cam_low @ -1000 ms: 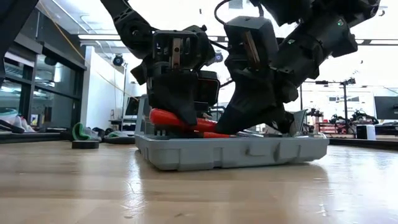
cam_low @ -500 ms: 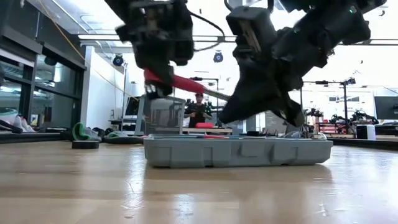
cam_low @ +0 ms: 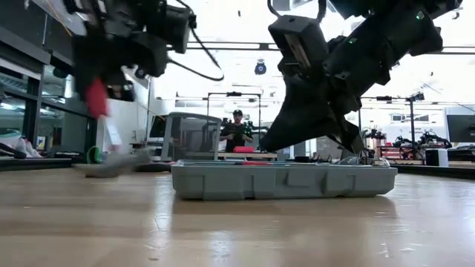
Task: Prefit tool cases
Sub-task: Remove the hammer from the gray prefit tool case
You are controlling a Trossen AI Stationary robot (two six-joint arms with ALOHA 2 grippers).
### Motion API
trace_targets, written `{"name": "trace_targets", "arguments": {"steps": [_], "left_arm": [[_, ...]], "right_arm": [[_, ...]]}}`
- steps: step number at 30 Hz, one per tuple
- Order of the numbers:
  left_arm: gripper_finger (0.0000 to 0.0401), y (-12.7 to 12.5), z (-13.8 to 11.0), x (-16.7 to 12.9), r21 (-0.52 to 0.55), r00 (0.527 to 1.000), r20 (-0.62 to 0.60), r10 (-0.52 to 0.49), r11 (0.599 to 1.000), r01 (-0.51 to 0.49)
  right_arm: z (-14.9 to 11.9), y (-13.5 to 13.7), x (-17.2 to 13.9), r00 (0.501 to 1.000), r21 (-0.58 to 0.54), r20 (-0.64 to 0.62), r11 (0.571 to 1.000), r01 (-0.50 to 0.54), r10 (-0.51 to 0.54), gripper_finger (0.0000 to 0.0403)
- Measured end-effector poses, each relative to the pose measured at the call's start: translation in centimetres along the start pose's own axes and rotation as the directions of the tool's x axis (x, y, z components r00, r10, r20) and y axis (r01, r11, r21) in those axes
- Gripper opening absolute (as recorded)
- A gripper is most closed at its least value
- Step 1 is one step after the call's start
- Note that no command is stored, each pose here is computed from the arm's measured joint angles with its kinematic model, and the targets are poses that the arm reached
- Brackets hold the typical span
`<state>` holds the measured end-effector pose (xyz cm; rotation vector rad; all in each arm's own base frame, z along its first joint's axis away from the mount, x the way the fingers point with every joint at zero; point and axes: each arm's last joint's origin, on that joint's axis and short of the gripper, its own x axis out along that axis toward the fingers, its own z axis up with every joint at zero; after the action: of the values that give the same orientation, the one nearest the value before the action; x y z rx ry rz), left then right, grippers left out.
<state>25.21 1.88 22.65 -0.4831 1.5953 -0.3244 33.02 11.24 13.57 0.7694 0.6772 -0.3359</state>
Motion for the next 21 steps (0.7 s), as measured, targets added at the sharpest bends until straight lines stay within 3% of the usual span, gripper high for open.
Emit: {"name": "trace_targets", "arguments": {"steps": [4,7,16,21], "left_arm": [[0.0037,0.4,-1.6,1.3,-0.031,0.986,-0.118,-0.114,0.993,0.111],[0.0041,1.1,-2.7,2.7,-0.095,0.976,-0.189,-0.111,0.991,0.094],[0.017,2.6,-6.8,5.6,-0.282,0.891,-0.438,-0.115,0.959,-0.015],[0.0195,2.6,-7.0,5.3,-0.307,0.9,-0.42,-0.12,0.952,-0.017]], "right_arm": [[0.0,0.0,0.0,1.0,0.007,-0.001,1.0,0.0,0.0,0.0],[0.0,0.0,0.0,1.0,0.018,-0.004,1.0,-0.001,0.001,0.0],[-0.1,0.0,-0.1,1.0,0.03,-0.007,1.0,0.007,-0.007,0.0],[0.0,0.0,-0.1,1.0,0.024,-0.006,1.0,0.009,-0.009,0.0]]}}
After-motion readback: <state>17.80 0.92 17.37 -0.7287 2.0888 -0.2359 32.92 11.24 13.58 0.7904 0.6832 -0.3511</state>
